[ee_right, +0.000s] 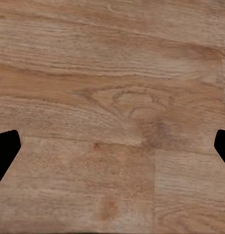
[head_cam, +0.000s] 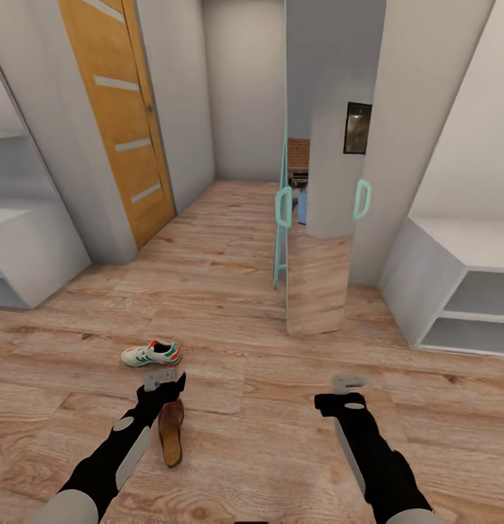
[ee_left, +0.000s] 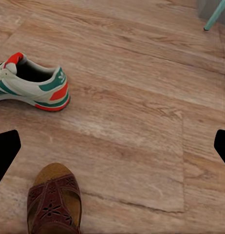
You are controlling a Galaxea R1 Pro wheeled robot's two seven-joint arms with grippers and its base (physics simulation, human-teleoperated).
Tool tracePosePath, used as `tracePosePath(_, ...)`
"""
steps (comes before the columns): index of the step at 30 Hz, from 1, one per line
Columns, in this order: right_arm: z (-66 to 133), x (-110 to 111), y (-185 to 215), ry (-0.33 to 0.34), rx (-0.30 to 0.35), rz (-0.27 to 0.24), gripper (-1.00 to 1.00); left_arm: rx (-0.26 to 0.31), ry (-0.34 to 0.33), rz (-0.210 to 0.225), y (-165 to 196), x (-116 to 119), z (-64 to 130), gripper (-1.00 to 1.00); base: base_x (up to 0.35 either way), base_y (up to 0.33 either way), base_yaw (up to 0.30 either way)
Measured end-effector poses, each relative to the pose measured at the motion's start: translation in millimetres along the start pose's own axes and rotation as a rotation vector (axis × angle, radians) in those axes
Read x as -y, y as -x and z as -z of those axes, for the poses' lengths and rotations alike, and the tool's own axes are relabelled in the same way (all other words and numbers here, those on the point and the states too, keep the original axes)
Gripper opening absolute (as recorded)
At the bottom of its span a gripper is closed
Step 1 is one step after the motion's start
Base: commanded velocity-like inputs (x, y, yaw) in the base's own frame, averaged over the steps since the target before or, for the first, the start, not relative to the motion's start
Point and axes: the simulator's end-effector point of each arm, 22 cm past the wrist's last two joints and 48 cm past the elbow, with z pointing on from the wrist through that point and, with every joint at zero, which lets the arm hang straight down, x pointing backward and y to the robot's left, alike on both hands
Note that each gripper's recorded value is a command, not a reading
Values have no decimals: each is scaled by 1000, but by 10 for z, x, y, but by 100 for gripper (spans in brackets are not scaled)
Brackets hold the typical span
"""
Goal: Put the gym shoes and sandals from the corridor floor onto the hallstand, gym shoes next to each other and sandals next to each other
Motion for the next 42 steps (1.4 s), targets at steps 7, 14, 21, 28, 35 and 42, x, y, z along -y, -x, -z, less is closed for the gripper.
tracePosePath(7,-111,-131,-167,17,-31,35,100,-40,16,0,-239,-62,-62,100,0,0,0)
tracePosePath(14,-229,-176,-360,22,-70,45,100,-80,25,1,-483,-112,-114,100,0,0,0)
tracePosePath(21,-344,-199,-562,24,-109,50,100,-134,37,1,-797,-180,-145,100,0,0,0)
tracePosePath(28,-450,-222,-767,27,-149,54,100,-177,48,2,-1059,-239,-171,100,0,0,0)
tracePosePath(35,-546,-250,-973,30,-188,60,100,-227,107,-3,-1355,-408,-167,100,0,0,0)
tracePosePath(42,-579,-260,-1021,32,-196,60,100,-243,118,-4,-1456,-438,-167,100,0,0,0)
